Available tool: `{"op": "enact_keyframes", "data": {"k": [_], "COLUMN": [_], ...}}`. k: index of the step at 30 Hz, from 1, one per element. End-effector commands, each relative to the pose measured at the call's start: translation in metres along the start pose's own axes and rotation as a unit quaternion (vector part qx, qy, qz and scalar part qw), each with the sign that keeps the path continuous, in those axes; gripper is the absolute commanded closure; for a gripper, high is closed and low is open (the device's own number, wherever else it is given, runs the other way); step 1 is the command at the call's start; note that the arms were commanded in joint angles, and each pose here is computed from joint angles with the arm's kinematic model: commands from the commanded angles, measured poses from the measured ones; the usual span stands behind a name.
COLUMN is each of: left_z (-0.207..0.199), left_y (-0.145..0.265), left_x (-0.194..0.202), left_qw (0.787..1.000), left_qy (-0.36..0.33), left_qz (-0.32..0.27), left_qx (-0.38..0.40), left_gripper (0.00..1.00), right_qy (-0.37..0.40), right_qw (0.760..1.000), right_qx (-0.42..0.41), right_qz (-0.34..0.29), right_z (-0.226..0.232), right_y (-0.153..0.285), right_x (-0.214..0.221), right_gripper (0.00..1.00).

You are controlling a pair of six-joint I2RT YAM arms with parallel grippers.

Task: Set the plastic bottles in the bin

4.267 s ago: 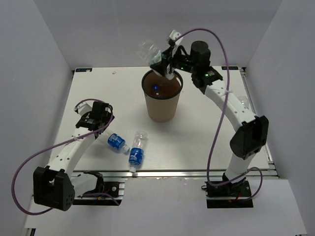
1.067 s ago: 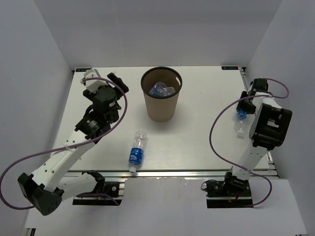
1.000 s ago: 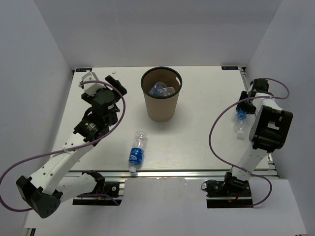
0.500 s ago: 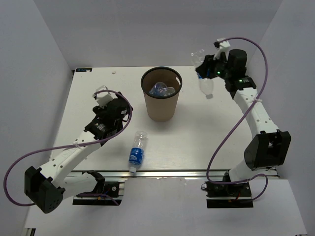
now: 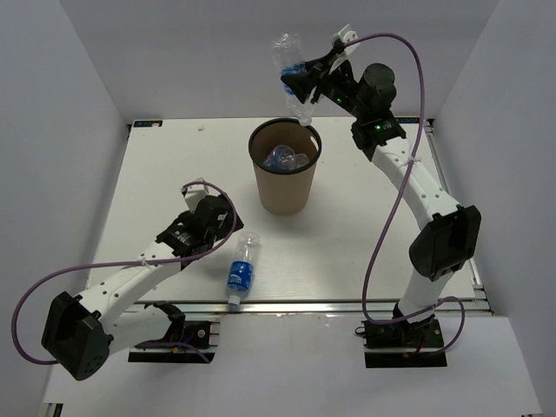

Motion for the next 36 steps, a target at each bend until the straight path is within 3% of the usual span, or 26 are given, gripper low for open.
{"op": "enact_keyframes", "data": {"k": [1, 5, 6, 10, 11, 12, 13, 21, 26, 32, 34, 36], "left_z": [-0.018, -0.025, -0.027, -0.031, -0.033, -0.034, -0.036, -0.033, -0.036, -0.026, -0.023, -0.023], "left_y": [0.005, 0.000, 0.000, -0.005, -0.007, -0.008, -0.009, -0.023, -0.024, -0.031, -0.035, -0.036], "left_x": [0.001, 0.010, 0.013, 0.024, 0.027, 0.030, 0.034, 0.061, 0.075, 0.094, 0.099, 0.098], "left_qw": [0.997, 0.995, 0.994, 0.990, 0.988, 0.987, 0.984, 0.977, 0.967, 0.963, 0.962, 0.963], "left_qy": [0.004, -0.025, -0.027, -0.044, -0.052, -0.057, -0.063, -0.089, -0.104, -0.112, -0.114, -0.115], "left_qz": [0.011, 0.031, 0.038, 0.062, 0.066, 0.073, 0.082, 0.128, 0.161, 0.194, 0.202, 0.201], "left_qx": [0.070, 0.096, 0.102, 0.119, 0.127, 0.133, 0.142, 0.146, 0.169, 0.152, 0.142, 0.137], "left_gripper": [0.02, 0.02, 0.02, 0.02, 0.02, 0.02, 0.02, 0.02, 0.02, 0.02, 0.09, 0.29], "right_qy": [0.001, -0.008, -0.006, -0.015, -0.021, -0.027, -0.029, 0.002, -0.007, -0.014, -0.019, -0.014], "right_qw": [0.999, 1.000, 0.999, 0.999, 0.998, 0.998, 0.997, 0.998, 0.996, 0.994, 0.991, 0.988], "right_qx": [-0.021, 0.016, 0.022, 0.039, 0.040, 0.045, 0.049, 0.070, 0.084, 0.108, 0.131, 0.151], "right_qz": [-0.036, -0.019, -0.023, 0.019, 0.031, 0.045, 0.049, 0.008, 0.009, 0.012, 0.026, 0.018], "right_z": [0.012, 0.014, 0.016, 0.014, 0.014, 0.013, 0.012, 0.017, 0.022, 0.029, 0.026, 0.027], "right_y": [-0.009, 0.007, 0.015, 0.030, 0.032, 0.034, 0.035, 0.039, 0.054, 0.095, 0.112, 0.129], "right_x": [-0.011, 0.033, 0.033, 0.068, 0.074, 0.080, 0.081, 0.014, -0.005, 0.006, 0.023, 0.019], "right_gripper": [0.91, 0.89, 0.83, 0.76, 0.67, 0.28, 0.11, 0.11, 0.11, 0.11, 0.11, 0.11]}}
Point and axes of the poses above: each gripper's point midway between its finger pads, its own y axis back along the fingers, its own z axis along the line the jaws close on, x = y × z, the point moved 4 cm from there along y, back along the fingers, and after that the axes turned 4 degrees about -y, right-handed, at the moved point
